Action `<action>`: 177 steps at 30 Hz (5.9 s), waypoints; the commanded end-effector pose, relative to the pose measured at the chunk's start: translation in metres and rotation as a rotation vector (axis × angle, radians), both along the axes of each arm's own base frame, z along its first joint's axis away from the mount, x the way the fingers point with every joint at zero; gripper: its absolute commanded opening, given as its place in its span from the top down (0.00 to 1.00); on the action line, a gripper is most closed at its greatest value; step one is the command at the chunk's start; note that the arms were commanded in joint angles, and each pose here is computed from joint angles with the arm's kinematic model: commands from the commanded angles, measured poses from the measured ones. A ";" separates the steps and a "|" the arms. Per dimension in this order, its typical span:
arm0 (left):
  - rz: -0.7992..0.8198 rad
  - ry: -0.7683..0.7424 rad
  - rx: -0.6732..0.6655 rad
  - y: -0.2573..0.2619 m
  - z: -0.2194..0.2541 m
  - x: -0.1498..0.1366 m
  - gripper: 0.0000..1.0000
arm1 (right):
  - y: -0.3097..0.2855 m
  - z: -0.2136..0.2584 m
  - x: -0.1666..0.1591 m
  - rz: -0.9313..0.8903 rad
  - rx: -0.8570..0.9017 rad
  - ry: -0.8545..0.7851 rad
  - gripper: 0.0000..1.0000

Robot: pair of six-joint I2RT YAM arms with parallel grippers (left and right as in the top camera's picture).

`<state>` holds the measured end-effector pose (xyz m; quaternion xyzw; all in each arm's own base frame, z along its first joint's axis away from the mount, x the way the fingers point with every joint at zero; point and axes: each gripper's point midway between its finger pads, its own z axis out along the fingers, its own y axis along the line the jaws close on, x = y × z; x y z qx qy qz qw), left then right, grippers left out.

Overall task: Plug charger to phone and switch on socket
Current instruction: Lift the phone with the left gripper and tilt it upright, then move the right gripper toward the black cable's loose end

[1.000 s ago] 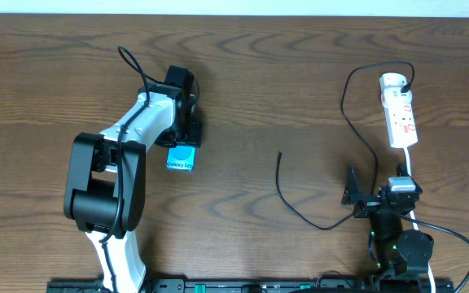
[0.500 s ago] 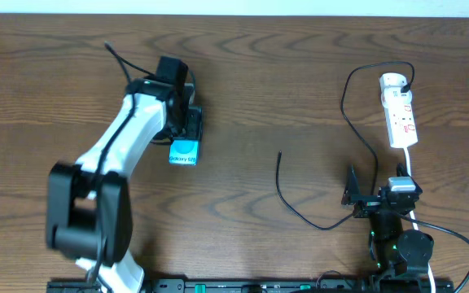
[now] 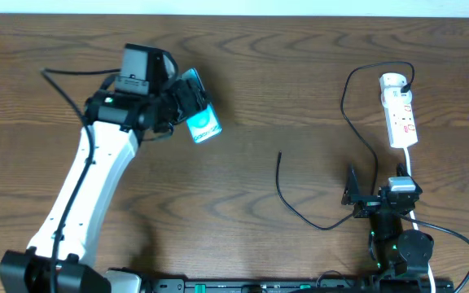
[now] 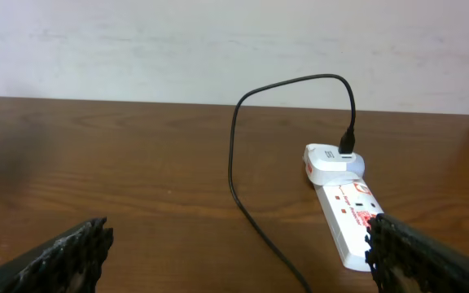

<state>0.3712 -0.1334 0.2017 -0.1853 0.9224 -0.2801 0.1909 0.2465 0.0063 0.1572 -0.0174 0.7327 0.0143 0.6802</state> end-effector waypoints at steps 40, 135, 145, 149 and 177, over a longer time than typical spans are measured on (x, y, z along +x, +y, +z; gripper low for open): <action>0.345 0.760 -1.055 0.015 0.063 0.008 0.93 | 0.001 0.000 0.000 0.002 0.010 -0.001 0.01; 0.262 0.416 0.252 0.092 -0.082 -0.039 0.93 | 0.138 -0.008 0.162 0.170 0.525 1.239 0.01; 0.261 0.422 0.253 0.092 -0.082 -0.041 0.93 | 0.146 -0.043 0.140 -0.354 0.326 1.178 0.07; 0.260 0.428 0.255 0.092 -0.082 -0.042 0.93 | 0.155 -0.054 0.132 -0.378 0.296 1.198 0.07; 0.259 0.435 0.257 0.092 -0.083 -0.044 0.93 | 0.186 -0.116 0.080 -0.190 0.136 1.504 0.09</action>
